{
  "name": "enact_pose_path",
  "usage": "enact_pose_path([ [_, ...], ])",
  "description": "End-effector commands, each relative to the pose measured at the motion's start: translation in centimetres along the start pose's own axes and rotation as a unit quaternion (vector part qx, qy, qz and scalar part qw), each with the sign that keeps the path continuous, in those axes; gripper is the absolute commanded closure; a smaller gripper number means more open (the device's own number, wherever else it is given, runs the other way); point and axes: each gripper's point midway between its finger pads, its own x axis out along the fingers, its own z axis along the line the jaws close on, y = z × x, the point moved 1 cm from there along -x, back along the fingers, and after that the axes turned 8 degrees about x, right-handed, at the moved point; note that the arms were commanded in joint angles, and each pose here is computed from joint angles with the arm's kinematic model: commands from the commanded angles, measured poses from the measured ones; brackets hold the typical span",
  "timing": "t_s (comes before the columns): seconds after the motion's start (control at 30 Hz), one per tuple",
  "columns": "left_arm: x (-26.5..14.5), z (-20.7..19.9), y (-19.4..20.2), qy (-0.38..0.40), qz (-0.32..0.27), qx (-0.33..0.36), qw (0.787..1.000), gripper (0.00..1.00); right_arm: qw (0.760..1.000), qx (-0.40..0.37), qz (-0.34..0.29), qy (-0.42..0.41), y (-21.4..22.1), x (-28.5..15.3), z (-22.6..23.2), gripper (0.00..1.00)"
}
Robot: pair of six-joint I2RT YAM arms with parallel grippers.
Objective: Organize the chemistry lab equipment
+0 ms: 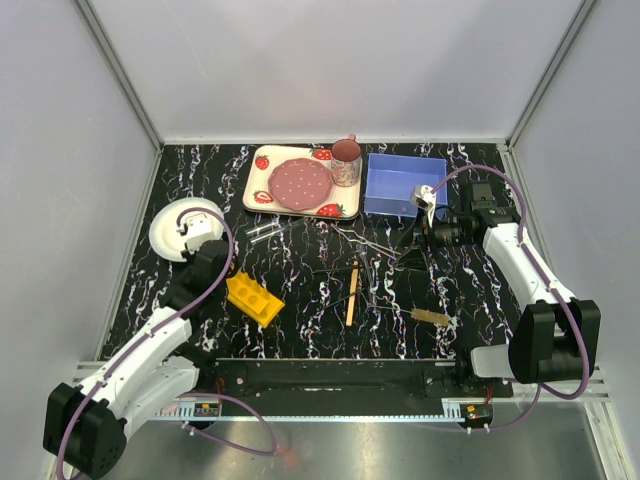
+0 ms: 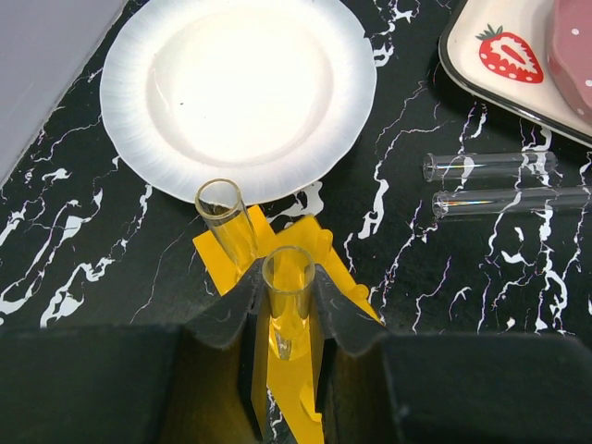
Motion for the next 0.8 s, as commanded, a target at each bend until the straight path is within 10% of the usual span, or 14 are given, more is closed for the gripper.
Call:
enact_pose_path([
  [0.0, 0.4, 0.1, -1.1, -0.011, -0.026, -0.017, 0.999, 0.78, 1.000, -0.020, -0.013, -0.007, -0.7, -0.2, 0.1, 0.23],
  [0.77, -0.6, 0.9, -2.2, -0.015, -0.037, -0.032, 0.999, 0.71, 1.000, -0.018, -0.015, -0.009, -0.7, -0.3, 0.1, 0.23],
])
